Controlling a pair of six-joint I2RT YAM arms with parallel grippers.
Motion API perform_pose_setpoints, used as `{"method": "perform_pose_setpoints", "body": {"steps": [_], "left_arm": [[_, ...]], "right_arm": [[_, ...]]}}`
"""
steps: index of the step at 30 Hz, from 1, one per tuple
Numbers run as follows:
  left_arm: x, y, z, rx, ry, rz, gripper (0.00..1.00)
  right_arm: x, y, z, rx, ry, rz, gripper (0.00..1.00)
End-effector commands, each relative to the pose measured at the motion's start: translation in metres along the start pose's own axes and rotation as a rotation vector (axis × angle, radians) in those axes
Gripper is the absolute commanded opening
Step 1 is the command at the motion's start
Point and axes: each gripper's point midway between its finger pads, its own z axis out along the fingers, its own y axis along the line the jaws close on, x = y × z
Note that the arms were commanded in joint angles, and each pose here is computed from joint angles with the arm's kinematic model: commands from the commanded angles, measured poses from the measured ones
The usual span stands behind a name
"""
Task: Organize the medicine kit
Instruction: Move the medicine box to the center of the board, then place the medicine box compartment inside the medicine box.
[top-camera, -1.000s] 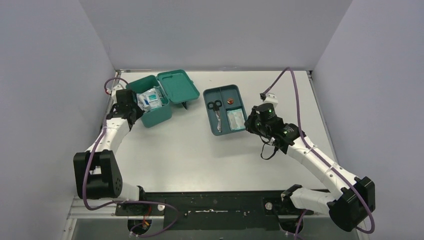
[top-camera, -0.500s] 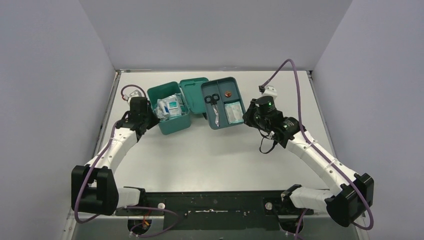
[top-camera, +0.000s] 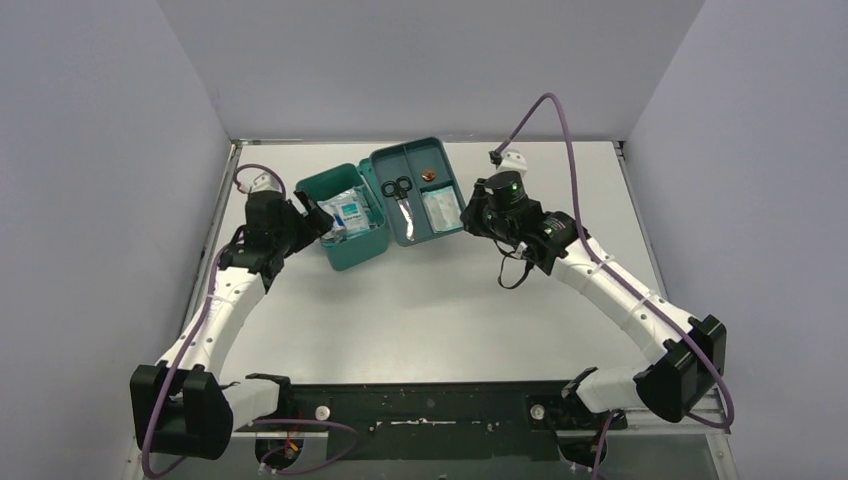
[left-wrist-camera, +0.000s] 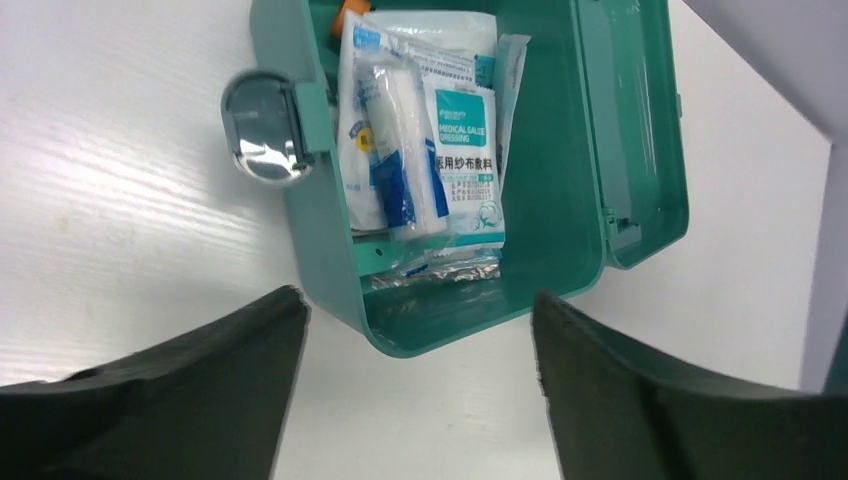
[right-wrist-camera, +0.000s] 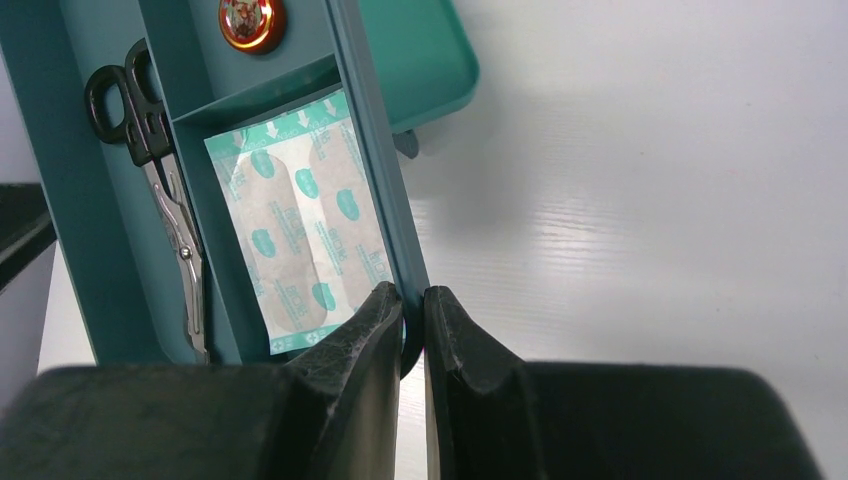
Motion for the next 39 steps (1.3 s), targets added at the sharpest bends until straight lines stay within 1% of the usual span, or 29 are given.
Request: {"method": "perform_pose_setpoints", "body": {"steps": [1, 4, 8, 11, 12, 14, 18, 23, 29, 32, 36, 39], "left_arm": [[-0.056, -0.040, -0.028, 0.160, -0.117, 0.031, 0.96], [-0.070, -0.046, -0.040, 0.164, -0.136, 0.057, 0.97], [-0.095, -0.051, -0.059, 0.177, -0.223, 0.055, 0.97], [-0.116, -0.043, -0.067, 0.106, -0.300, 0.023, 0.97], [-0.119, -0.039, -0.068, 0.084, -0.296, 0.031, 0.97], [-0.125, -0.042, -0.070, 0.091, -0.279, 0.079, 0.97], [-0.115, -0.055, -0.071, 0.175, -0.169, 0.166, 0.97], [-0.120, -0.040, -0.067, 0.152, -0.193, 0.135, 0.97], [-0.124, -0.014, -0.053, 0.117, -0.231, 0.021, 0.80], [-0.123, -0.004, -0.043, 0.104, -0.228, -0.003, 0.76], [-0.125, -0.003, -0.034, 0.121, -0.226, -0.016, 0.73], [-0.123, -0.004, -0.028, 0.147, -0.231, -0.018, 0.68]], "right_arm": [[-0.027, 0.038, 0.004, -0.066, -0.073, -0.014, 0.00], [-0.027, 0.053, 0.013, -0.076, -0.065, -0.026, 0.00], [-0.026, 0.072, 0.031, -0.091, -0.050, -0.036, 0.00], [-0.027, 0.087, 0.042, -0.114, -0.053, -0.039, 0.00], [-0.026, 0.091, 0.046, -0.120, -0.055, -0.036, 0.00], [-0.021, 0.097, 0.055, -0.127, -0.041, -0.031, 0.00], [-0.016, 0.109, 0.069, -0.136, -0.025, -0.037, 0.00], [-0.011, 0.127, 0.082, -0.157, -0.014, -0.040, 0.00], [0.000, 0.145, 0.103, -0.161, 0.023, -0.056, 0.00], [0.002, 0.154, 0.111, -0.170, 0.037, -0.064, 0.00], [0.012, 0.157, 0.124, -0.161, 0.064, -0.079, 0.00], [0.022, 0.159, 0.132, -0.157, 0.101, -0.089, 0.00]]}}
